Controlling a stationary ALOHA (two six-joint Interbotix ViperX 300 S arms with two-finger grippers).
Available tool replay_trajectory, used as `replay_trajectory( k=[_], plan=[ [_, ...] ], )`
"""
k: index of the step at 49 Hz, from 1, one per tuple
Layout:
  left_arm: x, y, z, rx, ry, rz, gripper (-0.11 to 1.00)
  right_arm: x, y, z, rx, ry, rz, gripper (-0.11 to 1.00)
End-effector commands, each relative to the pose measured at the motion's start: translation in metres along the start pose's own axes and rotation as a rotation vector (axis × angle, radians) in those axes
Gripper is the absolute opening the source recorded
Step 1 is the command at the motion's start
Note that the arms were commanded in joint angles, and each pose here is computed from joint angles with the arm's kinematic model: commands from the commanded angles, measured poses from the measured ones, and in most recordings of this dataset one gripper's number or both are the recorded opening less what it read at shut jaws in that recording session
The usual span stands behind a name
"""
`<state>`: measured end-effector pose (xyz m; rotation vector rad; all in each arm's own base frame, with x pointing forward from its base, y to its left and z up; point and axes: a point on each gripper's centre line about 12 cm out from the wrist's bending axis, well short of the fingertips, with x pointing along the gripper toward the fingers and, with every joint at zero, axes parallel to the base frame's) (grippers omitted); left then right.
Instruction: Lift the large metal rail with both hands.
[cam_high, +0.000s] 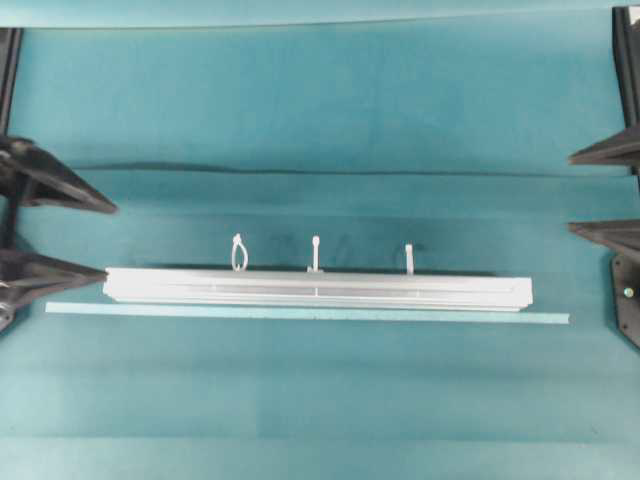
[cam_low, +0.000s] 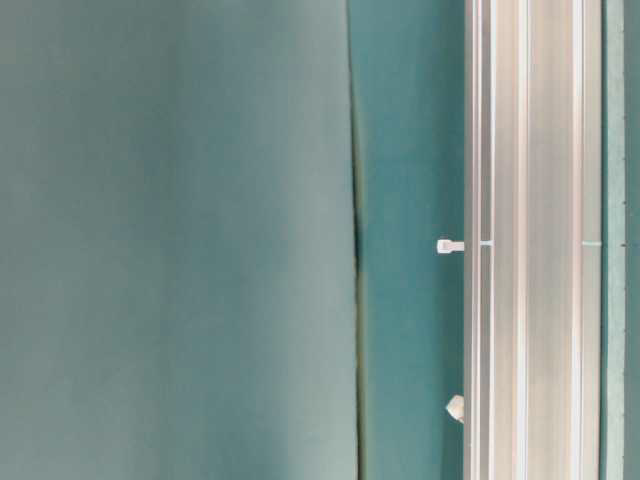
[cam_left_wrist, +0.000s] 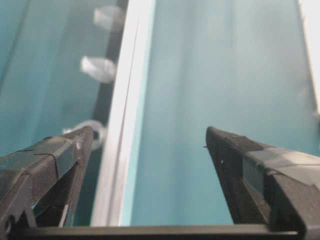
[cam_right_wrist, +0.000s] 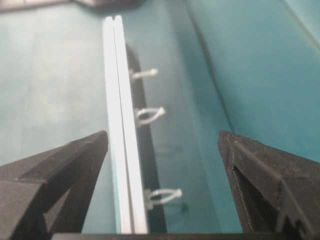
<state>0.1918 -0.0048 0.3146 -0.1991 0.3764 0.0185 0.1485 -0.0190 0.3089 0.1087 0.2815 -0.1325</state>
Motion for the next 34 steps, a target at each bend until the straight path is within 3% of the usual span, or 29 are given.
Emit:
replay_trajectory(
  k=[1,6,18,34],
  plan=[
    [-0.009,-0.001,0.009,-0.001,-0.058,-0.007,0.96,-0.008,0.0,0.002,0.013,-0.042,-0.001,0.93],
    [-0.017,-0.001,0.011,0.001,-0.087,-0.013,0.96,-0.016,-0.001,-0.001,0.017,-0.076,-0.001,0.93],
    [-0.032,0.003,0.012,-0.004,-0.142,0.003,0.96,-0.034,-0.003,-0.002,0.094,-0.158,-0.008,0.93],
    [-0.036,0.008,0.011,-0.007,-0.162,0.026,0.96,-0.036,-0.005,-0.009,0.1,-0.148,-0.03,0.93]
  ],
)
